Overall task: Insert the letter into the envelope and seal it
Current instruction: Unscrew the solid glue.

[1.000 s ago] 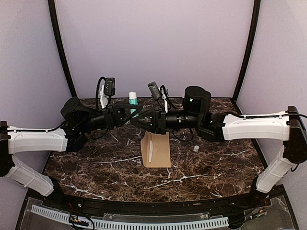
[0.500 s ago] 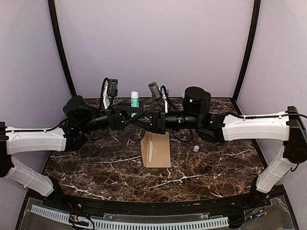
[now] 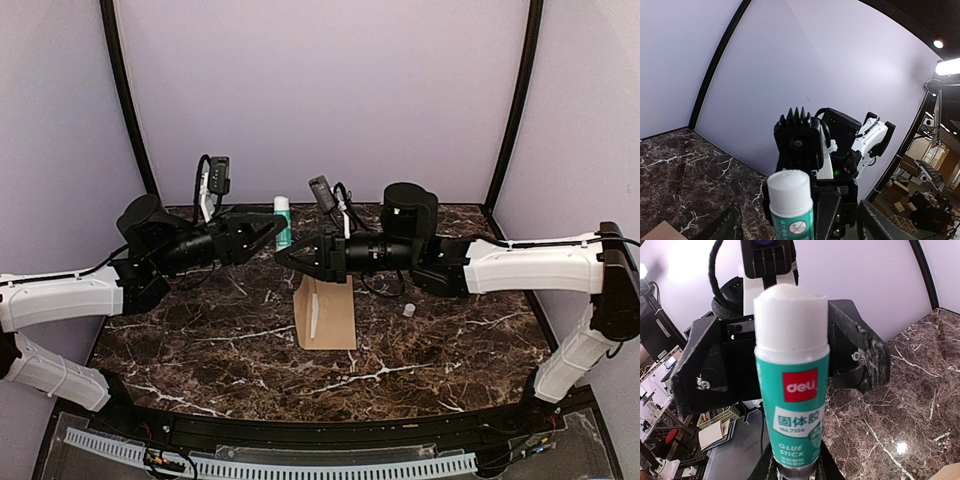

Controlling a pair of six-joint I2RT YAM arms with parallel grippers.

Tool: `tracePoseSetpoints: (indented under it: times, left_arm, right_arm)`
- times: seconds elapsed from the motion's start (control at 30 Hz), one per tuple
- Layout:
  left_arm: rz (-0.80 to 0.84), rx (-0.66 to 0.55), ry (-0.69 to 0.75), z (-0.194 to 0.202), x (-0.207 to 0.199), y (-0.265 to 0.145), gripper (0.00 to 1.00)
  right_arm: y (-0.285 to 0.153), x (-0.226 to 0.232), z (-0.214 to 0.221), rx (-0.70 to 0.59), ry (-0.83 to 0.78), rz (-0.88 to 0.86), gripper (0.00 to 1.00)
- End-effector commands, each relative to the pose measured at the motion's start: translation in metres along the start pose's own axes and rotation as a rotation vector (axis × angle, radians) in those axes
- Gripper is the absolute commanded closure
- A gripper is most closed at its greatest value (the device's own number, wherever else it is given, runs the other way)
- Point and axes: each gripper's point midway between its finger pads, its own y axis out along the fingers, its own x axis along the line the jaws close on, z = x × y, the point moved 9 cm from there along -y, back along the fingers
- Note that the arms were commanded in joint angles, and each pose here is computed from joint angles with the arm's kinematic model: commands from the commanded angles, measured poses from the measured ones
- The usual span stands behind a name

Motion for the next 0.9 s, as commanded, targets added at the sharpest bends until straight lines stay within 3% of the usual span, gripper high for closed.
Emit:
tracePoseSetpoints:
  times: [0.0,0.37,0.6,0.87]
  left_arm:
    - [0.008,-0.028,0.029,-0.013,-0.005,-0.003,0.28]
    - [0.046,-0.003,-0.022,-0.006,0.000,0.003,0.64]
    - [0.032,-0.001,-0.026,-0.004,0.003,0.004,0.99]
    - [-0.070,-0.004,-0.004,0.002,0.014,0.003,1.00]
  right_arm:
    - [0.000,0.006,-0.008,0.013,-0.036,-0.032,1.00]
    - [0.001,0.005,-0.009,0.035,-0.050,-0.007,1.00]
    - [0.002,-0.007,-0.010,0.027,-0.041,0.140,1.00]
    - [0.008,-0.022,-0.014,-0.022,-0.025,0.425,1.00]
